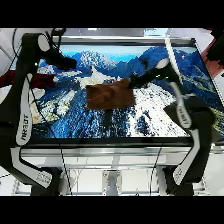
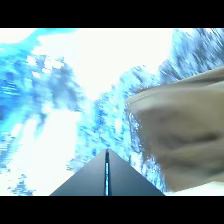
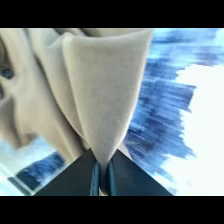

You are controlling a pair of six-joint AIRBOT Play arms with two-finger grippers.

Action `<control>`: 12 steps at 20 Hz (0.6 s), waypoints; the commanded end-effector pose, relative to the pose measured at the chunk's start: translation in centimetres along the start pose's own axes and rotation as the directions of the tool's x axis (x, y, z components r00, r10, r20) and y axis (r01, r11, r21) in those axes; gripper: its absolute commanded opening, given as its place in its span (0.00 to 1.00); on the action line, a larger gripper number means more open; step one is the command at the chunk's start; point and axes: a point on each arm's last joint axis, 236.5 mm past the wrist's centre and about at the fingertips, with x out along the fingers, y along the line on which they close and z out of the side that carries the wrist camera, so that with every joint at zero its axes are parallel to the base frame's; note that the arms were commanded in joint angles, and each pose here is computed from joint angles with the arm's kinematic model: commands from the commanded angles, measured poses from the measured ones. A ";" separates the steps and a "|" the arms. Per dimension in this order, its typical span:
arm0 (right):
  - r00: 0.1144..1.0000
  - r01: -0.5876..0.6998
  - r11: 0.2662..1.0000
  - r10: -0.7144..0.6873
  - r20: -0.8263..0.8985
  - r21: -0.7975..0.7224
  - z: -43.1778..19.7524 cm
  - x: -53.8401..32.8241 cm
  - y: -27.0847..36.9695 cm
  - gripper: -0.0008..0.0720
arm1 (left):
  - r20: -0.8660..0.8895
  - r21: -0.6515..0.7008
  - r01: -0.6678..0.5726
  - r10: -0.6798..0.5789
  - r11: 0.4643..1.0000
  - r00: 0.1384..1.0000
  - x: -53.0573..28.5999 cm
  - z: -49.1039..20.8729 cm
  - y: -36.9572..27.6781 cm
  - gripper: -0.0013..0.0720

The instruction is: Fold the shirts.

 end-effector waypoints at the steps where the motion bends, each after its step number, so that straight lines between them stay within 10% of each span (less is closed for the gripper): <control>1: 0.975 0.222 0.970 -0.222 -0.007 0.099 -3.4 -12.6 -6.2 0.05 | 0.031 -0.007 -0.033 0.033 0.999 0.999 -1.8 0.6 0.9 0.03; 12: 0.711 0.532 0.572 -0.703 0.039 0.624 -18.8 -39.7 -16.9 0.05 | -0.005 -0.055 0.113 -0.113 0.992 0.994 -1.9 -0.3 -2.5 0.03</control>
